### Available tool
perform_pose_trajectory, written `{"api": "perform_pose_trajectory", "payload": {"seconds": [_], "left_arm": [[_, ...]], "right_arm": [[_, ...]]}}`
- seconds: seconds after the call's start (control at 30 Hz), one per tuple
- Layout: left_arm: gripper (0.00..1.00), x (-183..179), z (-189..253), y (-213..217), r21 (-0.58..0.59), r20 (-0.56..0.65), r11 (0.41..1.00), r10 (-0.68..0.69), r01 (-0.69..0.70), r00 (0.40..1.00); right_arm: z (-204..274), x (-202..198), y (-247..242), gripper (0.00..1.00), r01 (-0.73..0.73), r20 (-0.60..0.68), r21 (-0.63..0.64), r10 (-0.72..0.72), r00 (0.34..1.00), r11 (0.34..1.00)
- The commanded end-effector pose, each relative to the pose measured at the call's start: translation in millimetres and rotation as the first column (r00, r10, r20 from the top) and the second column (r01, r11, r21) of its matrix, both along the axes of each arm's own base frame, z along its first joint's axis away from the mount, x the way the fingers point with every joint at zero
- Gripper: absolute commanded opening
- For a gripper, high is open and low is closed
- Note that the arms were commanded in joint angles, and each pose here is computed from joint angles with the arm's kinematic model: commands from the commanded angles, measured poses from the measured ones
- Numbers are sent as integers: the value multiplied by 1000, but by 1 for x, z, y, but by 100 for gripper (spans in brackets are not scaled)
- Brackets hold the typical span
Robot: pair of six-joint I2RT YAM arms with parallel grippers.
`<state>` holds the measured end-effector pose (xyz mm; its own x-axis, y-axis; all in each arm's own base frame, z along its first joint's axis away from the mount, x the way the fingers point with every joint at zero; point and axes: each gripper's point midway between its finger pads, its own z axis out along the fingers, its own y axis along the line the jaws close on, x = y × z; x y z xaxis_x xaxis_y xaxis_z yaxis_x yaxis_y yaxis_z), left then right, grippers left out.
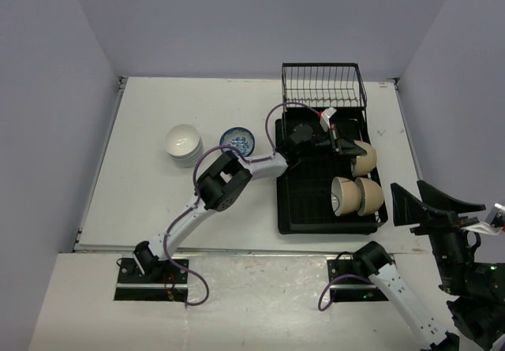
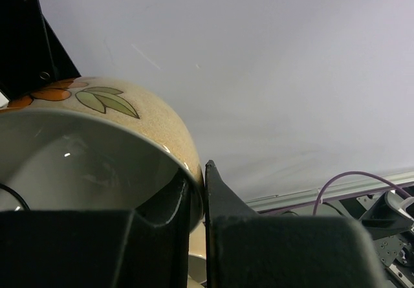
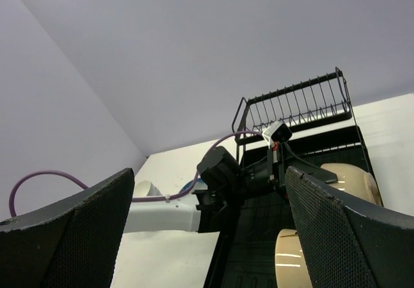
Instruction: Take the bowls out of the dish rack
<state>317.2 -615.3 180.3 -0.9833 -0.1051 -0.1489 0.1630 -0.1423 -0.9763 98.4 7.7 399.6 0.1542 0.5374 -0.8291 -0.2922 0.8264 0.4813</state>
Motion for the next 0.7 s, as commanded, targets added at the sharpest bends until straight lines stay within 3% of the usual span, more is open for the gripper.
{"api": "perform_pose_trajectory", "payload": {"seconds": [0.0,0.17,0.5,0.67], "left_arm": [[0,14,25,12,-130,-27,991,9,-13,1000],[0,16,25,12,-143,-31,990,18,-22,999],[0,15,60,18,-301,8,954,7,-4,1000],[0,15,65,22,-298,12,955,15,-11,1000]], "right_arm": [[10,-5,0,99,-11,48,6,11,999,1000],[10,-6,0,99,-15,55,6,15,998,1000],[10,-7,-1,99,-11,62,5,11,998,1000],[10,-7,0,99,-14,60,2,14,998,1000]]}}
